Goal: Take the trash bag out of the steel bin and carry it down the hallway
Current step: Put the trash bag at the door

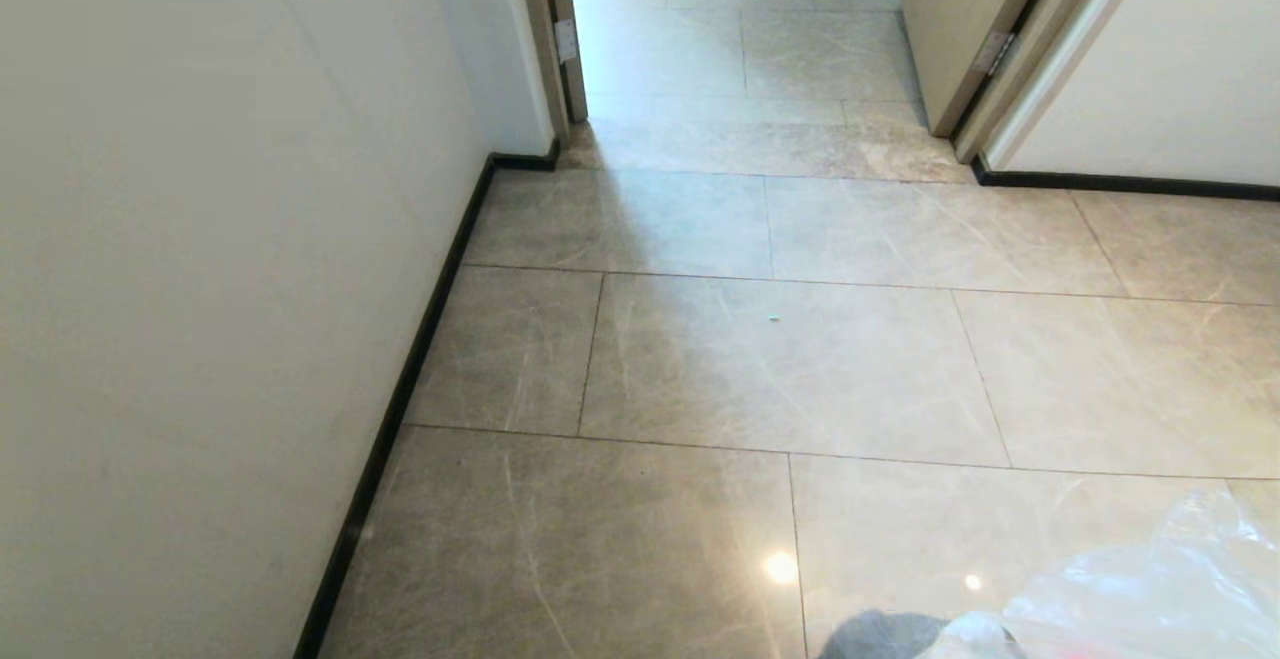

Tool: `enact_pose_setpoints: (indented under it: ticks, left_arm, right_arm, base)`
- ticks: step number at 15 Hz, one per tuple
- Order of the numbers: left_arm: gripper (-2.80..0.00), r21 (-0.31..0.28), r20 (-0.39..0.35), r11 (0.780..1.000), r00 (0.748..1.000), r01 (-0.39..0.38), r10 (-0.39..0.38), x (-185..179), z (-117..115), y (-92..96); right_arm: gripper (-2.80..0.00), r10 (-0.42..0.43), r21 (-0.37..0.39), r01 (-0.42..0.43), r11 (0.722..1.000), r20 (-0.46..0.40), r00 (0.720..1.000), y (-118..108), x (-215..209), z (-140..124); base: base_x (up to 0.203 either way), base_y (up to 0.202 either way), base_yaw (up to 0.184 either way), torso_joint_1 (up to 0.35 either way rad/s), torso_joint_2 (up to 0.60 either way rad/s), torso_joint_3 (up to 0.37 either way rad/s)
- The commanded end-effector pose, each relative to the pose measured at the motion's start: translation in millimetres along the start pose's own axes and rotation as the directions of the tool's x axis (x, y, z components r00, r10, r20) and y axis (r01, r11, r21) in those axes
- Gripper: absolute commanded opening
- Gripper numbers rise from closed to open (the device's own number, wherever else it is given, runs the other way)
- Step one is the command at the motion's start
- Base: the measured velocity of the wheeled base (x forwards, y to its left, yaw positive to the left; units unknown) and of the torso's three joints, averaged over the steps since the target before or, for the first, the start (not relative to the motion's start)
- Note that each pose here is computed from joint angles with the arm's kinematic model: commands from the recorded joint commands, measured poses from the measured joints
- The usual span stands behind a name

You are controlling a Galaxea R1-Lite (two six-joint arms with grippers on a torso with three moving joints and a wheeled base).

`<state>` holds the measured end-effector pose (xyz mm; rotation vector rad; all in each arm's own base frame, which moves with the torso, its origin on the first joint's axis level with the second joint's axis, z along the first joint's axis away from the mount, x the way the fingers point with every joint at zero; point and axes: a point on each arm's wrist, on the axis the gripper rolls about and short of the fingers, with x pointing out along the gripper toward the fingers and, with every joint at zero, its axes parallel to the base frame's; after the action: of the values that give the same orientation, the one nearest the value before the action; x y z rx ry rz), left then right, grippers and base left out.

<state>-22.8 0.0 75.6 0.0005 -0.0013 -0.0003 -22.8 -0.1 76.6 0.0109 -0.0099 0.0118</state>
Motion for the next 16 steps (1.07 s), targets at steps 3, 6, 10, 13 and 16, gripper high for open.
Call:
enact_pose_setpoints:
  ticks: [3,6,10,13,16]
  left_arm:
    - [-2.80,0.001,0.002,1.000,1.000,0.000,0.000,0.0,0.2,0.0]
    - [-2.80,-0.002,0.000,1.000,1.000,0.000,0.000,0.0,0.0,0.0]
    - [-2.80,-0.002,0.000,1.000,1.000,0.000,0.000,0.0,0.0,0.0]
    - [-2.80,-0.002,0.000,1.000,1.000,0.000,0.000,0.0,0.0,0.0]
    - [-2.80,-0.002,0.000,1.000,1.000,0.000,0.000,0.0,0.0,0.0]
  right_arm:
    - [-2.80,0.001,0.000,-0.001,1.000,-0.002,1.000,0.0,0.2,-0.4]
    - [-2.80,0.005,-0.017,-0.005,1.000,-0.007,1.000,0.1,0.2,-0.8]
    - [-2.80,0.004,-0.015,-0.004,1.000,-0.009,1.000,0.1,0.1,-0.9]
    - [-2.80,0.002,-0.015,-0.002,1.000,-0.004,1.000,0.0,0.1,-0.2]
    - [-2.80,0.002,-0.014,-0.002,1.000,-0.002,1.000,0.0,0.1,-0.1]
  base:
    - [0.000,0.000,0.000,0.000,0.00,0.000]
    - [0.000,0.000,0.000,0.000,0.00,0.000]
    - [0.000,0.000,0.000,0.000,0.00,0.000]
    - [0.002,0.000,-0.021,0.001,0.00,0.001]
    - [0.002,0.008,-0.157,0.004,0.00,-0.001]
